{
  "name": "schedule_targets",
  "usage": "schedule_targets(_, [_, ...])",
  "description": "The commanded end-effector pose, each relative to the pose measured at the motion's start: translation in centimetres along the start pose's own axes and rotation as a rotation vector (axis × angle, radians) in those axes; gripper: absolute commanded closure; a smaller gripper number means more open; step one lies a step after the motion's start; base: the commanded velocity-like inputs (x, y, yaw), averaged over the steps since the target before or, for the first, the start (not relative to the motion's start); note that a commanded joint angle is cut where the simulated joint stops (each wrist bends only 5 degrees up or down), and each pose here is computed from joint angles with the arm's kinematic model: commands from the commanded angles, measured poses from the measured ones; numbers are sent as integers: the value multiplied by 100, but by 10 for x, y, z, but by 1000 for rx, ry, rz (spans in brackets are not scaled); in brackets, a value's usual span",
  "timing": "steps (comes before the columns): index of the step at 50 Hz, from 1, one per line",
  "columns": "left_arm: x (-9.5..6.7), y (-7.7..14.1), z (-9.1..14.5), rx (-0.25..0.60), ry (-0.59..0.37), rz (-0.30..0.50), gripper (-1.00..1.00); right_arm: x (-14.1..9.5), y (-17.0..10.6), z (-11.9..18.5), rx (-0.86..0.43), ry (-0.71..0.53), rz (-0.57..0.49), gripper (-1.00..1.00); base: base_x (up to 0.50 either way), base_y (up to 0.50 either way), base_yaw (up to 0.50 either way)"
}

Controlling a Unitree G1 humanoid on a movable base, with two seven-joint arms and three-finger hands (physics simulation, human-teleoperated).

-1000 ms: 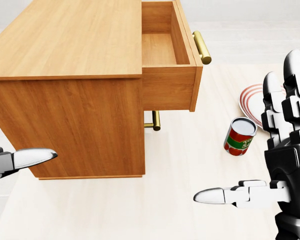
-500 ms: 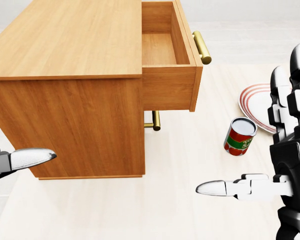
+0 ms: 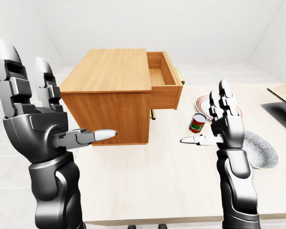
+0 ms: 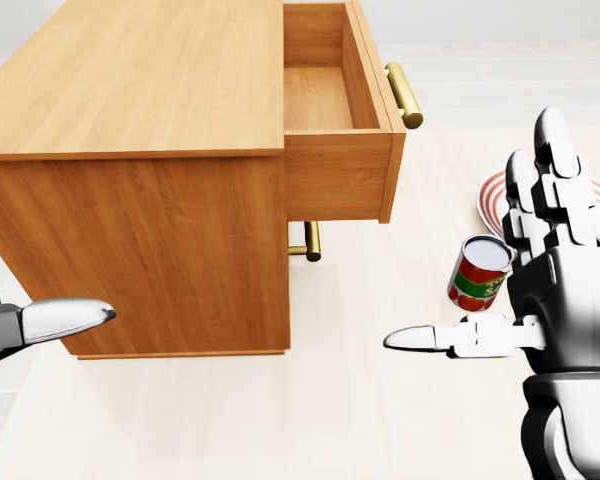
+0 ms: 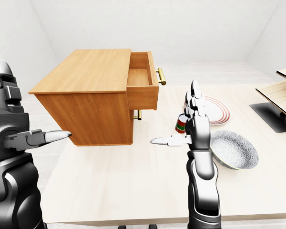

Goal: Close the top drawer of the cabinet.

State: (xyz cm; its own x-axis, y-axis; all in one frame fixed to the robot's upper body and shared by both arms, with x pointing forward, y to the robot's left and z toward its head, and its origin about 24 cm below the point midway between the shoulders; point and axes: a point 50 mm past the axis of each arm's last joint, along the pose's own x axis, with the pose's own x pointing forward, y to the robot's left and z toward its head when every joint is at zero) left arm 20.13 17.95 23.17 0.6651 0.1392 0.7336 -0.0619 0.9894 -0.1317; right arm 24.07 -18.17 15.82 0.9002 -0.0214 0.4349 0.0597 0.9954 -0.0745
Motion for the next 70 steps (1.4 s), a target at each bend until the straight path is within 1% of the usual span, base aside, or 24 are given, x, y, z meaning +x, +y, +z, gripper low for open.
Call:
schedule_targets(1, [0, 1, -1, 5, 5, 6, -100, 11, 2, -21, 53, 71, 11, -100, 0, 0, 0])
schedule_targets(4, [0, 0, -2, 7, 7, 5, -100, 17, 6, -32, 66, 114, 20, -100, 0, 0, 0])
schedule_targets(13, [1, 1, -3, 10, 6, 13, -100, 31, 15, -44, 90, 157, 46, -100, 0, 0, 0])
schedule_targets(16, [1, 0, -2, 11, 7, 10, -100, 38, 20, -53, 98, 190, 64, -100, 0, 0, 0])
schedule_targets(17, [1, 0, -2, 11, 7, 10, -100, 38, 20, -53, 98, 190, 64, -100, 0, 0, 0])
schedule_targets(19, [1, 1, -3, 13, 9, 12, -100, 51, 23, -42, 106, 141, 73, -100, 0, 0, 0])
schedule_targets(24, [1, 1, -4, 14, 12, 11, -100, 60, 28, -45, 115, 156, 92, -100, 0, 0, 0])
schedule_targets(27, [1, 0, -2, 12, 6, 8, -100, 66, 36, -41, 110, 141, 117, -100, 0, 0, 0])
schedule_targets(34, [1, 1, -3, 13, 9, 9, -100, 70, 46, -53, 129, 195, 143, -100, 0, 0, 0])
schedule_targets(35, [1, 0, -3, 12, 8, 9, -100, 69, 50, -60, 131, 224, 158, -100, 0, 0, 0])
schedule_targets(37, [1, 0, -3, 13, 10, 9, -100, 68, 51, -64, 137, 245, 159, -100, 0, 0, 0])
schedule_targets(45, [1, 0, -3, 12, 9, 8, -100, 69, 57, -69, 150, 269, 172, -100, 0, 0, 0])
schedule_targets(47, [1, 0, -3, 13, 9, 9, -100, 66, 59, -76, 156, 295, 179, -100, 0, 0, 0])
schedule_targets(57, [1, 0, -3, 13, 9, 9, -100, 67, 66, -86, 170, 306, 196, -100, 0, 0, 0])
schedule_targets(70, [1, 0, -3, 12, 8, 7, -100, 82, 70, -84, 170, 289, 213, -100, 0, 0, 0])
